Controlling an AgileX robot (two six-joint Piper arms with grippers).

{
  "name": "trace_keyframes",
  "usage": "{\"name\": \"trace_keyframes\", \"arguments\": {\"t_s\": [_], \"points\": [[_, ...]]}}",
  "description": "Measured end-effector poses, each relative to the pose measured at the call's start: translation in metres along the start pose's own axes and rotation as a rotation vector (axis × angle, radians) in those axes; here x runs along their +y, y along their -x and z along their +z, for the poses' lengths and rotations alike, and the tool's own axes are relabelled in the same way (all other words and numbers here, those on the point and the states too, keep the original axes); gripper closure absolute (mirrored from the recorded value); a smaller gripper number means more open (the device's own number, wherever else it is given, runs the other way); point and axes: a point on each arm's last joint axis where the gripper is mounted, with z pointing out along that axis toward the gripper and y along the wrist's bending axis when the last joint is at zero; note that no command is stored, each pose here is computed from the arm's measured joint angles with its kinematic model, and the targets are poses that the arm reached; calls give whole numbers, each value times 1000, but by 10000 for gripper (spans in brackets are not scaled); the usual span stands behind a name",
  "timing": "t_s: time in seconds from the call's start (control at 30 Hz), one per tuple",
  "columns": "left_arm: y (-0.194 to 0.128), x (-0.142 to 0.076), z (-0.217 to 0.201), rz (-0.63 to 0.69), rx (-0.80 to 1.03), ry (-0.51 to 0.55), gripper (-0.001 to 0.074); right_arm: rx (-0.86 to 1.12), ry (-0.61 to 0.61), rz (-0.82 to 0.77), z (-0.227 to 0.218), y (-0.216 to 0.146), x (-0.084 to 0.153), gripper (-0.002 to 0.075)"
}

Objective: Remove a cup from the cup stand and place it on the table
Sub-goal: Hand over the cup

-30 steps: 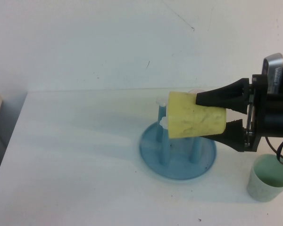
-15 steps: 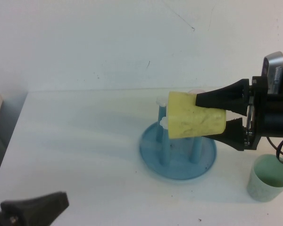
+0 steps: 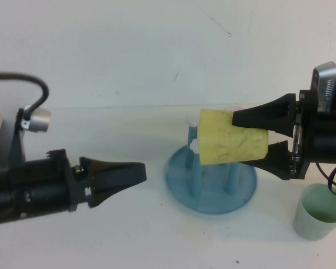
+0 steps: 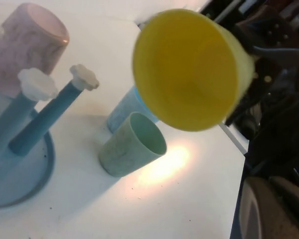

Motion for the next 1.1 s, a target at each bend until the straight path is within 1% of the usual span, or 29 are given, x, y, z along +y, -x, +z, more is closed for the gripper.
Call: {"name": "trace_keyframes", "arguments": {"t_s": [0.1, 0.2, 0.27, 0.37, 0.43, 0.47, 0.53, 0.6, 0.67, 0.7, 0.73, 0.8, 0.87, 1.1], "points": [[10, 23, 13, -45, 30, -5, 738, 0, 0, 16, 0, 0, 0, 139], [16, 36, 22, -54, 48, -9, 738, 0, 0, 22, 0, 0, 0, 139], [18, 36, 27, -16, 58, -22, 738, 0, 0, 24, 0, 0, 0, 139], [22, 27, 36, 70, 74, -60, 726, 0, 0, 26, 0, 0, 0, 139], [24, 20, 43, 140, 84, -94, 689, 0, 0, 26, 0, 0, 0, 139], [26, 16, 46, 177, 89, -112, 654, -1, 1, 27, 0, 0, 0, 139], [28, 7, 53, 224, 99, -145, 569, -1, 1, 27, 0, 0, 0, 139], [32, -2, 59, 255, 106, -177, 456, -1, 1, 27, 0, 0, 0, 139], [36, -9, 65, 273, 109, -188, 353, -1, 1, 27, 0, 0, 0, 139], [38, -12, 69, 281, 109, -186, 315, -1, 1, 27, 0, 0, 0, 139], [40, -15, 72, 291, 108, -183, 293, -1, 1, 27, 0, 0, 0, 139], [43, -20, 79, 308, 109, -181, 262, -1, 1, 27, 0, 0, 0, 139], [45, -23, 84, 318, 111, -181, 251, -1, 1, 27, 0, 0, 0, 139], [46, -22, 92, 327, 107, -143, 244, -18, -11, 22, 0, 3, 0, 139]]}}
